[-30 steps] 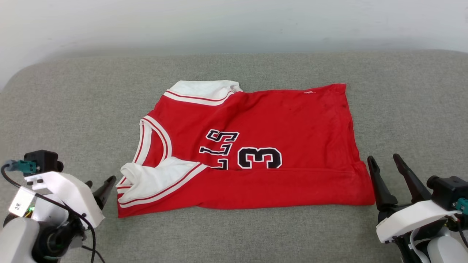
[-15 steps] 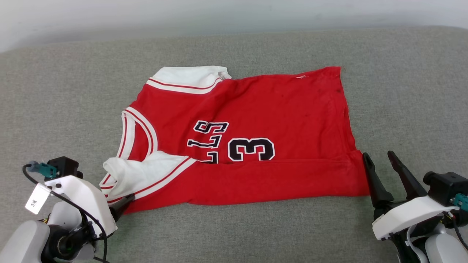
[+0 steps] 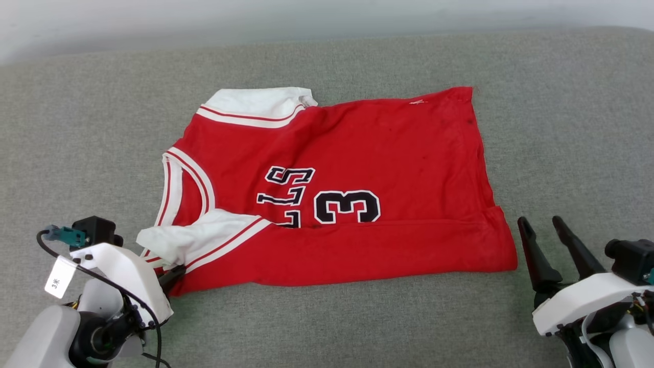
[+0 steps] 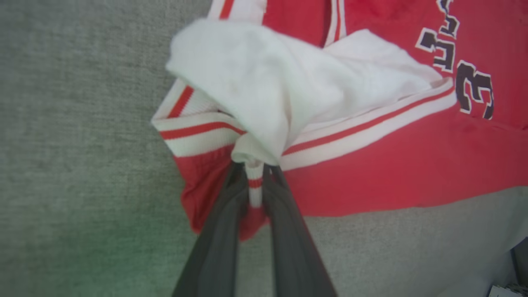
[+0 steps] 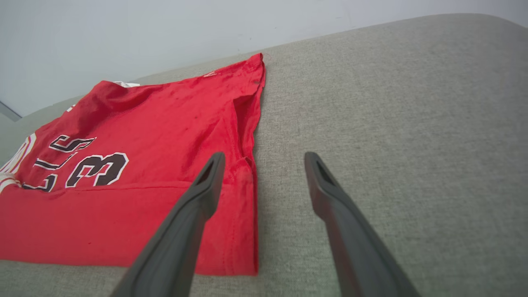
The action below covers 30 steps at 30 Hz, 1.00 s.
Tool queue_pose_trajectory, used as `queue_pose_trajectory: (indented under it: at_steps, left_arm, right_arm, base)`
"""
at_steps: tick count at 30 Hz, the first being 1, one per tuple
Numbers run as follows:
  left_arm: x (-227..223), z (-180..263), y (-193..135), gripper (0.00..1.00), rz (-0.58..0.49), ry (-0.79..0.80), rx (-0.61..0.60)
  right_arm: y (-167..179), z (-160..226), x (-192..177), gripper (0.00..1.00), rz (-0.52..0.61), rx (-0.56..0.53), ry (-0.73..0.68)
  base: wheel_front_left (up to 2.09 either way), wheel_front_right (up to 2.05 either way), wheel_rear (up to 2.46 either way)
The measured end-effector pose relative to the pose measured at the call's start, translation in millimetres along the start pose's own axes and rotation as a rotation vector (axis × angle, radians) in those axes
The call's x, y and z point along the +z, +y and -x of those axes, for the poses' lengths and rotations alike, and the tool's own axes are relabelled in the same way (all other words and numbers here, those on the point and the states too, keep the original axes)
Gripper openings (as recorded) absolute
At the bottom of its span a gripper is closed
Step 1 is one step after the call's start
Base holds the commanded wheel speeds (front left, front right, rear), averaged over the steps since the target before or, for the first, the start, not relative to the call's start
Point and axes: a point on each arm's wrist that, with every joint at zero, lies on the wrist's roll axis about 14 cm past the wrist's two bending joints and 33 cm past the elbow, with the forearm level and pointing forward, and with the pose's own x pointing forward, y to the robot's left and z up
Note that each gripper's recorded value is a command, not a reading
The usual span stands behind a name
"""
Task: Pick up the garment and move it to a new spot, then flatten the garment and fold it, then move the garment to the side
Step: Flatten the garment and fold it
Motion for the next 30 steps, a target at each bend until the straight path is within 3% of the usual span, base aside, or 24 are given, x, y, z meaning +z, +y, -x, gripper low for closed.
queue_pose_trajectory:
  at_steps: [6,14,26,27,28,29,30]
  left_arm:
    - [10,15,-8,0.0,-0.033,-0.07,-0.016]
    - [33,37,-18,0.0,-0.12,-0.189,-0.016]
    - [33,24,-17,0.0,-0.13,-0.177,-0.005]
    - [33,23,-17,0.0,-0.128,-0.176,-0.005]
    - [32,23,-16,0.0,-0.126,-0.177,-0.005]
    - [33,23,-16,0.0,-0.124,-0.179,-0.004]
    - [33,23,-16,0.0,-0.123,-0.182,-0.004]
  right_arm:
    - [2,9,-12,1.0,-0.013,0.022,0.116]
    - [2,18,-40,1.0,0.063,0.067,0.431]
    - [30,-9,-75,1.0,0.139,0.174,0.659]
    - [31,-8,-79,0.93,0.14,0.179,0.684]
    - [32,-9,-80,0.43,0.139,0.183,0.699]
    - [33,-9,-81,0.18,0.135,0.186,0.707]
    - [33,-9,-82,0.0,0.13,0.189,0.712]
  base:
    - [0.0,0.0,0.0]
    - [0.0,0.0,0.0]
    - [0.0,0.0,0.0]
    - [0.0,0.0,0.0]
    - [0.0,0.0,0.0]
    - [0.0,0.0,0.0]
    - [0.0,0.0,0.0]
